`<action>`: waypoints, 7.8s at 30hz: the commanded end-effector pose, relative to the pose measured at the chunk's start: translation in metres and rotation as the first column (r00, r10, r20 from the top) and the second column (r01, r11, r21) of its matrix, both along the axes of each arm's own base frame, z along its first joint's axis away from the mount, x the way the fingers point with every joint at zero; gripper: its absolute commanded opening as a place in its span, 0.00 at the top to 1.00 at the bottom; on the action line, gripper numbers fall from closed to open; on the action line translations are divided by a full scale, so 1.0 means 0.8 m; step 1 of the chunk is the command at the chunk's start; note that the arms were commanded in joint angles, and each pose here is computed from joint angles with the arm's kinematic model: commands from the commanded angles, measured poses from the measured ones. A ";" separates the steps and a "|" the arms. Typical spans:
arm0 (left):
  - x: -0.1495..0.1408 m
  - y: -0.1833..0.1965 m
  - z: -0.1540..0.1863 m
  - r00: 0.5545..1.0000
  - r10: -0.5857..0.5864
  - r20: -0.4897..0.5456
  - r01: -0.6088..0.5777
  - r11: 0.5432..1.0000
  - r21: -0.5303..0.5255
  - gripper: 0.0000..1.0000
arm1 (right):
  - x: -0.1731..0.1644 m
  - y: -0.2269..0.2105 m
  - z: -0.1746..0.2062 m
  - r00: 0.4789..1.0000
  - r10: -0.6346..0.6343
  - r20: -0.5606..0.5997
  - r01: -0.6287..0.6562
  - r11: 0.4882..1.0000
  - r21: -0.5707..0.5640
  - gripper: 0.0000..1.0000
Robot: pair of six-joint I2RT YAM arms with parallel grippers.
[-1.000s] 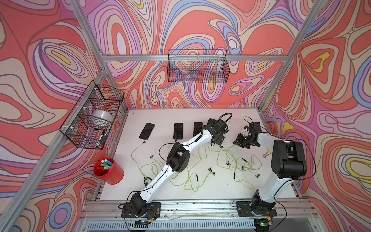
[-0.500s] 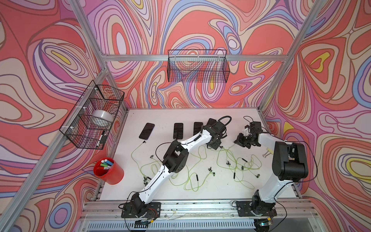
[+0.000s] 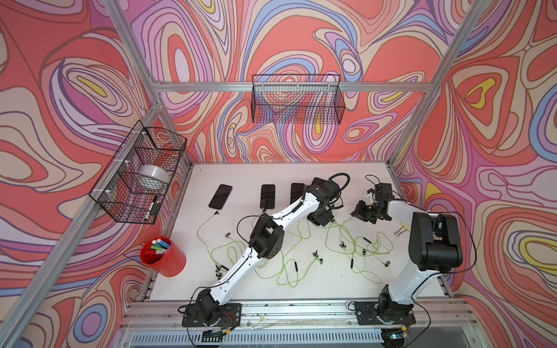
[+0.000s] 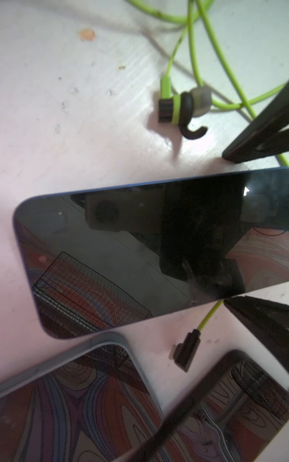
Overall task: Plug wired earphones into phones
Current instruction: Pick up the phone at the center of the board, then insert the wired earphone into the phone.
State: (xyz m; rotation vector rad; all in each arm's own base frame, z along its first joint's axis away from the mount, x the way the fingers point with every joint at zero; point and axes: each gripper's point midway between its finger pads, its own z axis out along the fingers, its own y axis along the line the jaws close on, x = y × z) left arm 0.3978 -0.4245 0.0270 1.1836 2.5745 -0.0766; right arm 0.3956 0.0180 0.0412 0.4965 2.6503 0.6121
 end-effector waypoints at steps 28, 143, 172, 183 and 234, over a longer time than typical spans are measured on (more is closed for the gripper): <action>-0.039 0.053 0.019 0.991 -0.076 -0.109 0.087 0.991 0.101 0.14 | -0.010 0.000 0.003 1.000 0.003 0.010 -0.003 1.000 -0.015 0.99; 0.066 0.052 0.235 0.534 0.495 -0.685 -0.817 0.095 -0.568 1.00 | -0.027 0.185 0.169 0.816 0.313 0.487 -0.376 0.926 0.034 1.00; 0.051 0.075 0.208 0.092 0.230 -0.969 -0.923 -0.344 -0.169 1.00 | -0.018 0.217 0.191 0.695 0.309 0.649 -0.290 0.947 -0.141 1.00; 0.050 0.077 0.207 0.095 0.226 -0.970 -0.921 -0.349 -0.172 1.00 | -0.010 0.218 0.191 0.697 0.308 0.648 -0.276 0.949 -0.154 1.00; 0.025 0.050 0.213 0.093 0.233 -0.968 -0.935 -0.312 -0.165 1.00 | 0.011 0.235 0.155 0.741 0.372 0.559 -0.274 0.927 -0.254 1.00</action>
